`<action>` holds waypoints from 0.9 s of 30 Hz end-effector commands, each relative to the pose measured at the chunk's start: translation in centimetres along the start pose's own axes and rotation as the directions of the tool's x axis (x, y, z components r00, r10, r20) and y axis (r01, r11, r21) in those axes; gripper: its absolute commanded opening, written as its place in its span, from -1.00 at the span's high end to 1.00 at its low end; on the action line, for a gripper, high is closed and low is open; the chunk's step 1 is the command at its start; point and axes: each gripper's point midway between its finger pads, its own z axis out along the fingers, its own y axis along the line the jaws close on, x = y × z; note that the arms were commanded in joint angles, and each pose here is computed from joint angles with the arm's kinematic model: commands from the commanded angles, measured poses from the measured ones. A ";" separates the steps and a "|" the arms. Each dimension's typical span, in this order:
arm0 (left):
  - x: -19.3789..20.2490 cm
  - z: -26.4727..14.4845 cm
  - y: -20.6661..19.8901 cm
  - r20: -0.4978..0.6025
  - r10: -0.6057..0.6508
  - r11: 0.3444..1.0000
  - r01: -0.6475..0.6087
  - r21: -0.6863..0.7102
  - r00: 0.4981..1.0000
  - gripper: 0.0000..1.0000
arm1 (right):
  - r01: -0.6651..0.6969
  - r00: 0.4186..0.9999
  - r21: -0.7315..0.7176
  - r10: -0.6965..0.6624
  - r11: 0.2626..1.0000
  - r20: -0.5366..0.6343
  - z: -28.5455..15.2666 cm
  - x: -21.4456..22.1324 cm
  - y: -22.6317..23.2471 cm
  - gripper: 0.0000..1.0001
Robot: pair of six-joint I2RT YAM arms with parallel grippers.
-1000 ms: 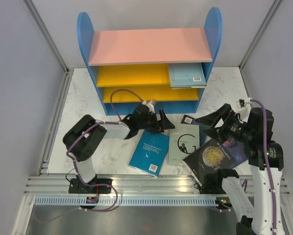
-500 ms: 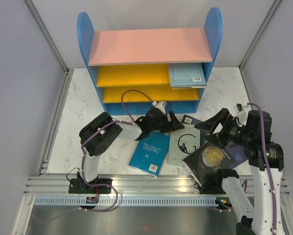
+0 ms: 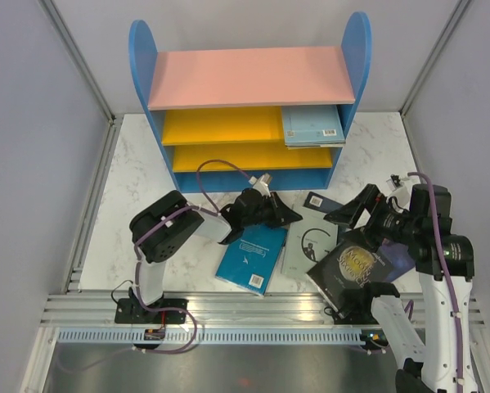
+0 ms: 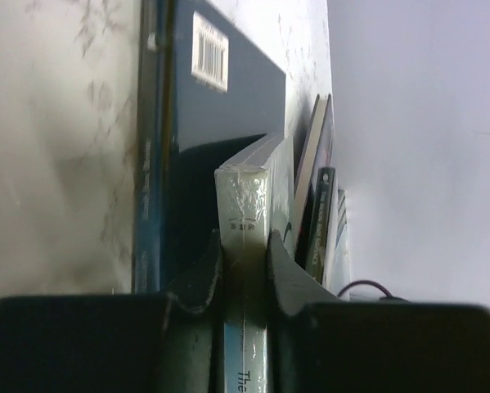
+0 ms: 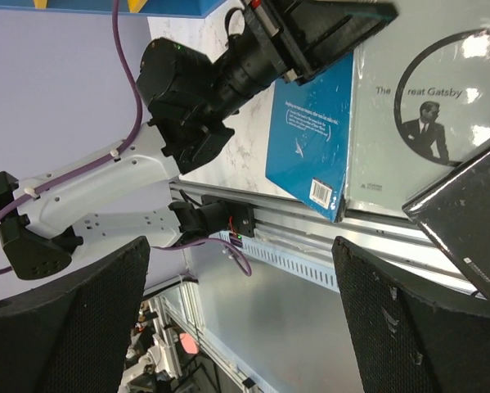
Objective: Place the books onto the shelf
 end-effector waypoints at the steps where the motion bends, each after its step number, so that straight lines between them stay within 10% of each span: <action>1: 2.5 -2.8 2.9 -0.073 -0.064 0.993 0.056 -0.101 0.995 0.95 | 0.058 0.998 -0.016 -0.058 0.998 0.002 -0.4 -0.3 0.8 -0.92; 15: -5.1 -16.5 -0.6 0.186 -0.006 0.961 0.056 -0.269 0.983 0.95 | 0.042 0.999 -0.120 -0.042 0.992 -0.004 0.7 -0.3 1.3 -0.96; 27: -9.8 -24.7 -10.6 0.366 -0.146 0.988 0.158 -0.003 0.919 0.95 | -0.112 0.993 -0.282 0.101 0.953 -0.055 2.8 1.7 -0.2 -0.96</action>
